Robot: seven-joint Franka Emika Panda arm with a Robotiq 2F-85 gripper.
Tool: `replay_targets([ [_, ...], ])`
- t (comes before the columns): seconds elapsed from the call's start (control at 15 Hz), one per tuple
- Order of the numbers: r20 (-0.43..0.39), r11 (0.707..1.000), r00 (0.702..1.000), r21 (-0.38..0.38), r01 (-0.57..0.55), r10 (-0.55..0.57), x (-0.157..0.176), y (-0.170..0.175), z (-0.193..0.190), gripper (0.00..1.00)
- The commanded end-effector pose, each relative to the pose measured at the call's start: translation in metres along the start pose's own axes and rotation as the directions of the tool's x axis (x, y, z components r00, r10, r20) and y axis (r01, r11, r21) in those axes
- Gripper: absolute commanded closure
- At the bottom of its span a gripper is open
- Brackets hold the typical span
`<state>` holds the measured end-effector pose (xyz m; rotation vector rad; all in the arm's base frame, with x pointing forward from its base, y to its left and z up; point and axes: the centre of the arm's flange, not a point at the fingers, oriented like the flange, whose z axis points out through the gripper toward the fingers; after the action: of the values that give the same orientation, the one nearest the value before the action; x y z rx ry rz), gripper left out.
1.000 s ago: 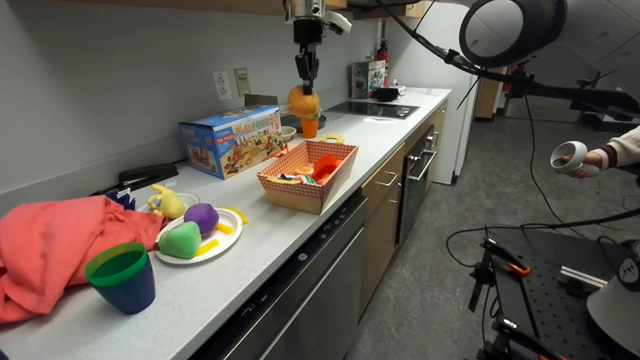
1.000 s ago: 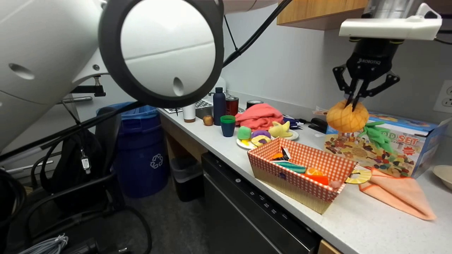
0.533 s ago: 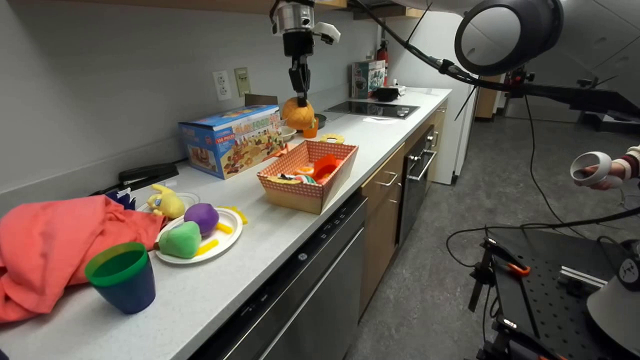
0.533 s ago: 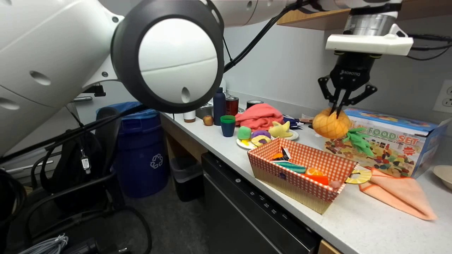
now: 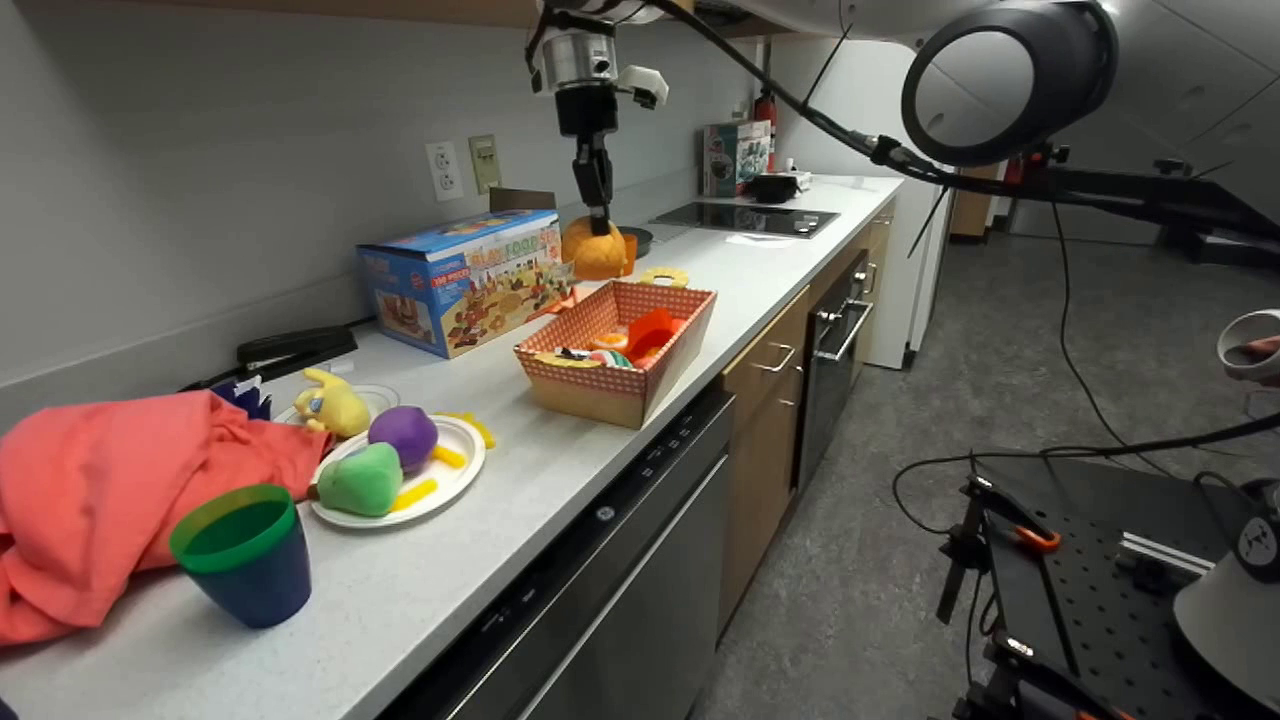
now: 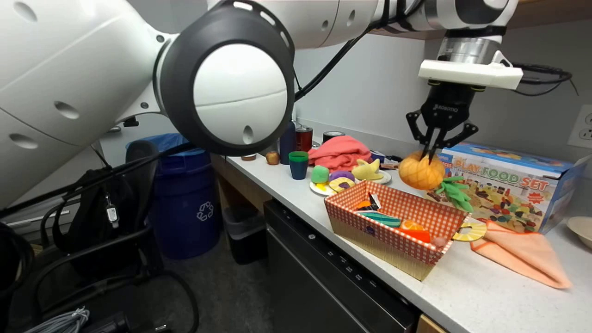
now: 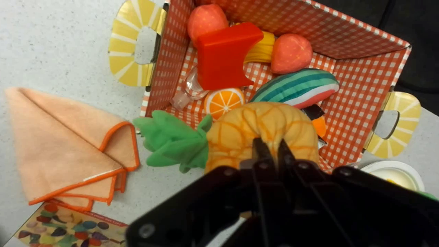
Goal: Pick up the pineapple from the counter and put it in the basket
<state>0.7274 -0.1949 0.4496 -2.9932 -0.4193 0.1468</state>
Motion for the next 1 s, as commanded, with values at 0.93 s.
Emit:
replay_targets([
  [0.93, -0.104, 0.993, 0.991, -0.095, 0.073, -0.083, -0.066, -0.022, 0.002, 0.98],
])
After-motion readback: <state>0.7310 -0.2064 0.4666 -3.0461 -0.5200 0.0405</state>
